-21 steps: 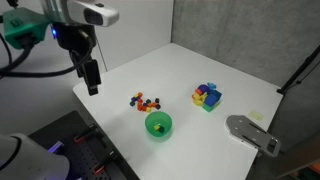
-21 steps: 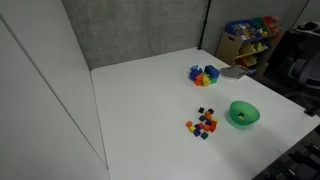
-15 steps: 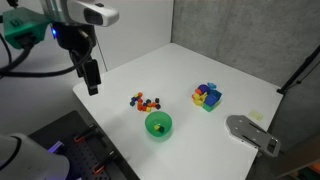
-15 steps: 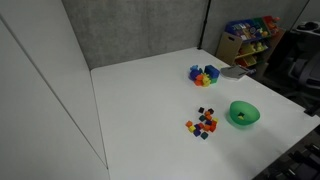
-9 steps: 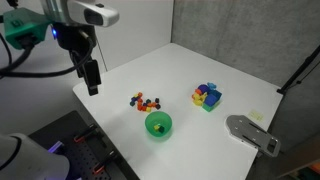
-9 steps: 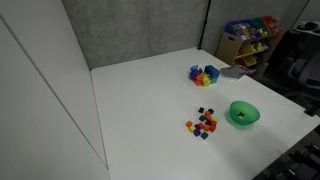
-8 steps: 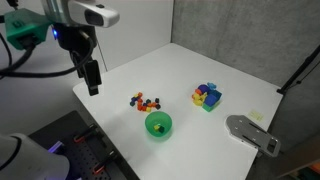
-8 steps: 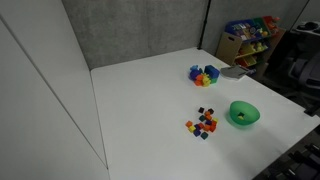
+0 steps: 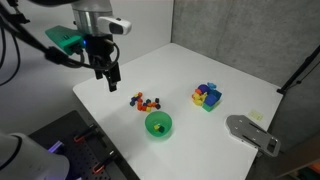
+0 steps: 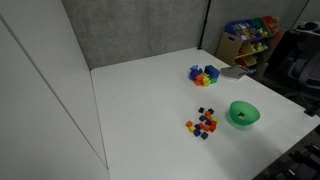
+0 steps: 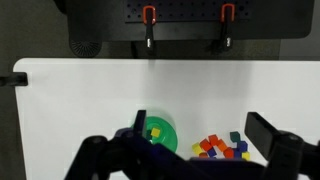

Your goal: Pick up one dark green small block from the table and put it in the green bowl

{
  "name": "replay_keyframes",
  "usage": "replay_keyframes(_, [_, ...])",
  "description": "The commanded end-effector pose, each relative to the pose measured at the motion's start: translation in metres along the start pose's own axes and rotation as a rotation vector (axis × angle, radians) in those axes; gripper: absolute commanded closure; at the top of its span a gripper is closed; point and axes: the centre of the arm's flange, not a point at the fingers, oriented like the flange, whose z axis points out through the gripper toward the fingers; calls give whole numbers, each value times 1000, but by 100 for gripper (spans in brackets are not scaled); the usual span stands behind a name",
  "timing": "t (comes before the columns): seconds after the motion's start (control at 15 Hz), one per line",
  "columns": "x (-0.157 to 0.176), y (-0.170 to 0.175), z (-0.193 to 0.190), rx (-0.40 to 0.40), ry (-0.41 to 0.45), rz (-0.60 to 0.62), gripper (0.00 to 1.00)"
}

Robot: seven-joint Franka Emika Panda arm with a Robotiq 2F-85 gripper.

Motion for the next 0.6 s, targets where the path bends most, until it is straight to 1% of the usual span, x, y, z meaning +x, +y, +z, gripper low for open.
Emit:
replay_keyframes(0.0, [44,-24,18,-28,-11,-25,0])
replay_keyframes(0.2, [70,-45,41,-42,-18,-69,0])
replay_keyframes(0.53, [96,-69,80,-25,-14,-113,0])
